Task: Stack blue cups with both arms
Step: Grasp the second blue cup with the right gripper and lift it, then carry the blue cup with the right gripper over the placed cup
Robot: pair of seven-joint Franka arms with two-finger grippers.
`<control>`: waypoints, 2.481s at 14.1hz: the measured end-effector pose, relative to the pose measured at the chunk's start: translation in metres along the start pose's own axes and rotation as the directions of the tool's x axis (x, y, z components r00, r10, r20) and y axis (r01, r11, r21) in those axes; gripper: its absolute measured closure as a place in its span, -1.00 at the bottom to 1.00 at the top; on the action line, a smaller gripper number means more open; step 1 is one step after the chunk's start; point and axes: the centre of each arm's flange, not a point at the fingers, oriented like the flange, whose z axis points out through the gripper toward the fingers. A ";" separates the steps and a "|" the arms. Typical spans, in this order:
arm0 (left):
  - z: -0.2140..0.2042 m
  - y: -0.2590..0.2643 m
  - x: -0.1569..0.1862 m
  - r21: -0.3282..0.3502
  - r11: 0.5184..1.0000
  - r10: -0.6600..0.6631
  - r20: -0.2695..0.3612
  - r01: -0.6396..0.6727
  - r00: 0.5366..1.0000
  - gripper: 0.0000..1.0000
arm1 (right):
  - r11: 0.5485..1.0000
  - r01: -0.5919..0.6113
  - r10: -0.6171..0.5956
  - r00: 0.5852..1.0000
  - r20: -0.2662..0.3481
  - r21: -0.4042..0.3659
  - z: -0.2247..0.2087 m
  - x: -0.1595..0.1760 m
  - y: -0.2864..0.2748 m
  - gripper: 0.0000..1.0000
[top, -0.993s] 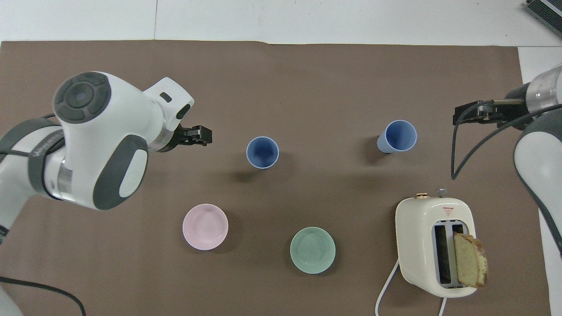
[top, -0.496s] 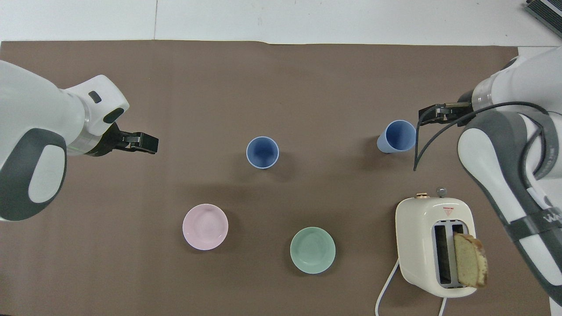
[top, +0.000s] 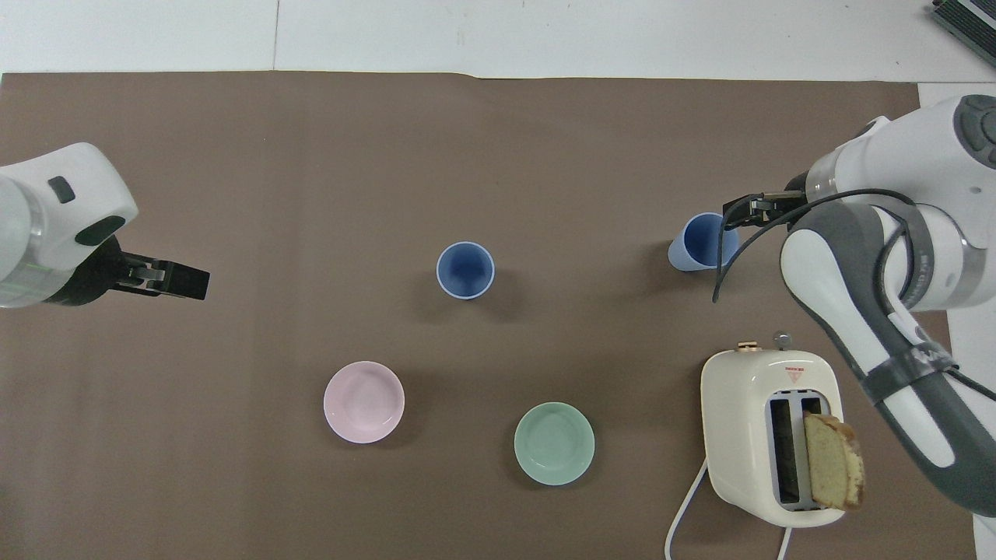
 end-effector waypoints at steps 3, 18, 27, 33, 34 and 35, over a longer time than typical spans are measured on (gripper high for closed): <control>-0.027 -0.009 -0.007 0.000 1.000 -0.013 0.003 0.013 1.000 -1.00 | 1.000 0.003 -0.003 1.000 0.002 0.005 0.017 0.002 -0.002 -1.00; -0.062 -0.019 -0.019 -0.001 0.999 -0.033 0.001 0.033 0.999 -1.00 | 1.000 0.011 -0.011 0.999 0.036 0.005 0.040 -0.006 -0.006 0.25; -0.063 -0.019 -0.020 0.000 0.999 -0.033 0.000 0.033 0.999 -1.00 | 1.000 0.030 -0.030 0.999 0.021 0.008 0.034 -0.004 -0.020 0.90; -0.063 -0.019 -0.020 0.000 0.999 -0.033 0.000 0.033 0.999 -1.00 | 1.000 -0.022 0.022 1.000 0.000 0.009 -0.035 0.007 -0.067 0.90; -0.063 -0.019 -0.020 0.000 0.999 -0.033 0.000 0.033 0.999 -1.00 | 0.999 -0.039 0.039 0.999 -0.010 0.012 -0.050 0.006 -0.082 0.90; -0.063 -0.019 -0.020 0.000 0.999 -0.033 0.000 0.033 0.999 -1.00 | 0.999 -0.052 0.052 0.999 -0.016 0.015 -0.061 0.005 -0.099 0.90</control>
